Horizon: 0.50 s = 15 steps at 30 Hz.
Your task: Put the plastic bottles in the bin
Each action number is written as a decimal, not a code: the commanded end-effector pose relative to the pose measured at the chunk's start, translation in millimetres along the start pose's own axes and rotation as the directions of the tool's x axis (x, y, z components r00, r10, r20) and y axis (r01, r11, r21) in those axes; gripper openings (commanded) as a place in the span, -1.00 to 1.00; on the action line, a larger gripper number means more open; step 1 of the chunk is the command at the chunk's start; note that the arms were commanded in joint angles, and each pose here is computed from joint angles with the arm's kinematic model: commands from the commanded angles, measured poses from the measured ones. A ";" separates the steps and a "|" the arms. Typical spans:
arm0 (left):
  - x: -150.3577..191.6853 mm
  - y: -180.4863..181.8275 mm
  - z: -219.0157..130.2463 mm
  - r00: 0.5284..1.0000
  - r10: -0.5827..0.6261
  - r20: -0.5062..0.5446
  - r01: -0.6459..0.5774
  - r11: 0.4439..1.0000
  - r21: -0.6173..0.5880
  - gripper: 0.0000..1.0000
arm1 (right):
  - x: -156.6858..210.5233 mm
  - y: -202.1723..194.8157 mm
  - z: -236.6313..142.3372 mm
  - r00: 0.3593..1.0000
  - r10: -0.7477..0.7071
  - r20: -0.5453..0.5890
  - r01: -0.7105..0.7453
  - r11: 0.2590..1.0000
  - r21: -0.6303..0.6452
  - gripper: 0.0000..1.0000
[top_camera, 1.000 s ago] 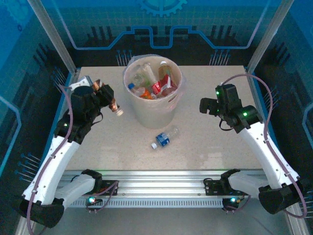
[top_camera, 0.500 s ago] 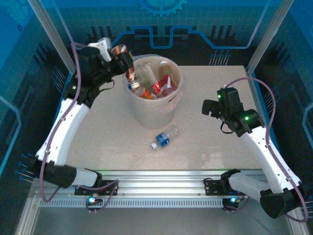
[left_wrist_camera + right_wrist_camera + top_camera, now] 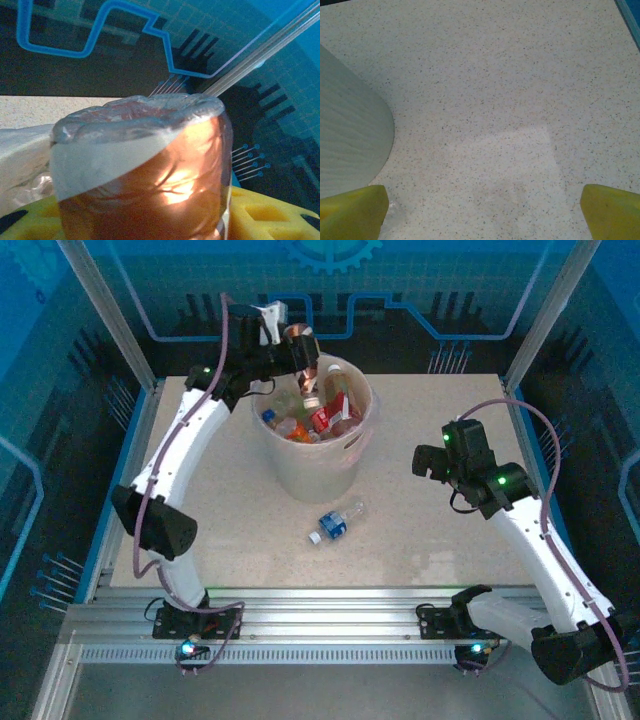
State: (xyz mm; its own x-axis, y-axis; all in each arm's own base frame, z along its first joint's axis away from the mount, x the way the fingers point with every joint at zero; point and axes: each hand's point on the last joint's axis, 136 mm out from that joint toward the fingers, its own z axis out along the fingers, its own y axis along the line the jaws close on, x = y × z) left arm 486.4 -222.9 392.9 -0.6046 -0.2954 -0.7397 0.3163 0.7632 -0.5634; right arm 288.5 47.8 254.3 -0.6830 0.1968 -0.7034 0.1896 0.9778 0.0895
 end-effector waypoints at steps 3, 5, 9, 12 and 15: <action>19.0 -11.9 9.8 0.995 0.050 -0.081 -0.049 0.999 0.017 -0.08 | -1.8 -5.0 2.8 1.000 0.026 0.005 -0.026 0.999 0.019 0.99; 26.1 -10.5 13.5 0.994 0.046 -0.101 -0.046 0.999 0.003 -0.06 | -1.4 -4.5 3.6 1.000 0.025 0.003 -0.025 0.999 0.020 0.99; 39.7 -5.8 15.8 0.991 0.044 -0.129 -0.050 0.998 -0.044 -0.01 | -1.9 -4.3 4.9 1.000 0.024 0.001 -0.024 0.999 0.022 0.99; 45.8 -1.5 13.7 0.991 0.039 -0.130 -0.049 0.996 -0.080 0.04 | -0.8 -4.0 6.0 1.000 0.022 -0.004 -0.022 1.000 0.022 0.99; 51.4 2.3 10.8 0.990 0.035 -0.135 -0.049 0.994 -0.101 0.08 | 0.6 -3.9 7.1 1.000 0.022 -0.006 -0.022 1.000 0.022 0.99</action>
State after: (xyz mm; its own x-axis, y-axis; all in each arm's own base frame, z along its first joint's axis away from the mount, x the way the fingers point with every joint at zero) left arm 474.3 -252.1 345.9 -0.6988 -0.2017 -0.6863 0.2816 0.8043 -0.5232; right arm 290.4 48.5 250.5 -0.6921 0.1940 -0.6952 0.1907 0.9781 0.0830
